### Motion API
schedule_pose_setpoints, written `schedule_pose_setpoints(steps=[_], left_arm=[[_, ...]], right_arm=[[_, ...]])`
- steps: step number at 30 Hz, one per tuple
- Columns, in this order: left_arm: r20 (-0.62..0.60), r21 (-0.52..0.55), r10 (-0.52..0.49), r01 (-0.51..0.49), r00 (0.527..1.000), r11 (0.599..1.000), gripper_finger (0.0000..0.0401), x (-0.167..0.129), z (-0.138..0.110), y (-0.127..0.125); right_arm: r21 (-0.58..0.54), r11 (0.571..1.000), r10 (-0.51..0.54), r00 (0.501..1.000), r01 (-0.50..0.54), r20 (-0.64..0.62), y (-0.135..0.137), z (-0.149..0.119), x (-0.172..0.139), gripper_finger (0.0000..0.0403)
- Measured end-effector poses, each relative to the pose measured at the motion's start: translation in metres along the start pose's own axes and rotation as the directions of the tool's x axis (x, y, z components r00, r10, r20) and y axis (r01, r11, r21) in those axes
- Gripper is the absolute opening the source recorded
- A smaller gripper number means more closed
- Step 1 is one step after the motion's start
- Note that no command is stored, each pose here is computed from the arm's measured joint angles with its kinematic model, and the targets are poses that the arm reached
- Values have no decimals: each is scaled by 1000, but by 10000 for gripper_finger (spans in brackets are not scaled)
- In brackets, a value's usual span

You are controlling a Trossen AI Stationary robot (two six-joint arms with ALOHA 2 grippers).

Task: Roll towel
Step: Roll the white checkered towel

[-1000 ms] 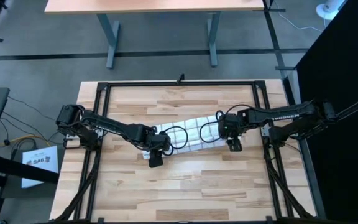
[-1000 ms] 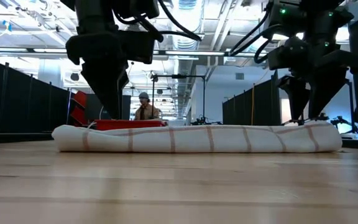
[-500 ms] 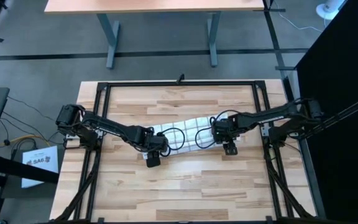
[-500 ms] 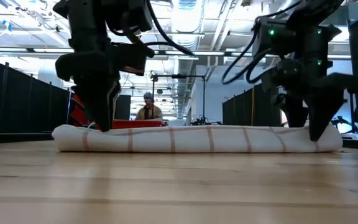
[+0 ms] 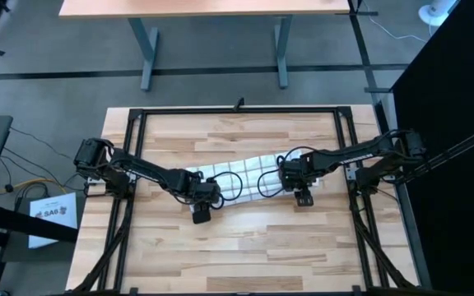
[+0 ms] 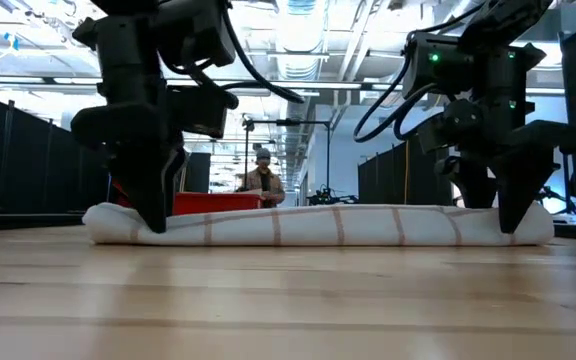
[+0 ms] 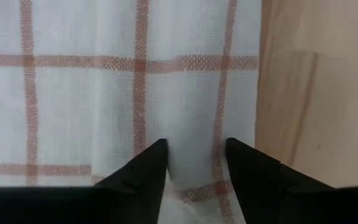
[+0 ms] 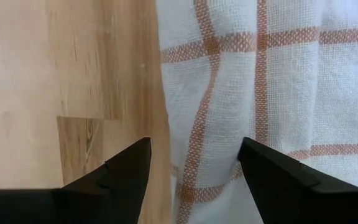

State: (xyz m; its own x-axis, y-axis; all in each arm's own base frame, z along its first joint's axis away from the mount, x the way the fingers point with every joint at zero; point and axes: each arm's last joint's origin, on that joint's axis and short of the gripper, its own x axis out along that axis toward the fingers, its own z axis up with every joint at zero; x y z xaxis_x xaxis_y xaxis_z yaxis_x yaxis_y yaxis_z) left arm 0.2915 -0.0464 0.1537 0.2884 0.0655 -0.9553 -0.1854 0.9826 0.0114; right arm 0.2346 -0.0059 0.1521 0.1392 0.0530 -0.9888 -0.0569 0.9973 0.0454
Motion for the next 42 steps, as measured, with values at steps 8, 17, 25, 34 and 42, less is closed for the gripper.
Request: schedule_pose_setpoints(steps=[8,17,25,34,42], left_arm=[[10,-25,-32,32,999,999,10,-4,1,-1],[96,-52,-140,145,986,988,2,-40,3,7],[113,-68,-121,130,986,989,0,-51,7,40],[92,-48,-70,75,993,996,0,-43,6,92],[152,-138,-76,98,985,986,0,-18,-15,144]], right_arm=[[49,996,72,997,-72,-8,2,-1,0,69],[76,977,204,977,-199,-69,13,2,-15,3],[114,972,206,978,-206,14,1,12,-40,1],[273,947,144,983,-170,114,-47,-3,-61,0],[392,901,164,983,-183,82,-92,-17,-18,0]])
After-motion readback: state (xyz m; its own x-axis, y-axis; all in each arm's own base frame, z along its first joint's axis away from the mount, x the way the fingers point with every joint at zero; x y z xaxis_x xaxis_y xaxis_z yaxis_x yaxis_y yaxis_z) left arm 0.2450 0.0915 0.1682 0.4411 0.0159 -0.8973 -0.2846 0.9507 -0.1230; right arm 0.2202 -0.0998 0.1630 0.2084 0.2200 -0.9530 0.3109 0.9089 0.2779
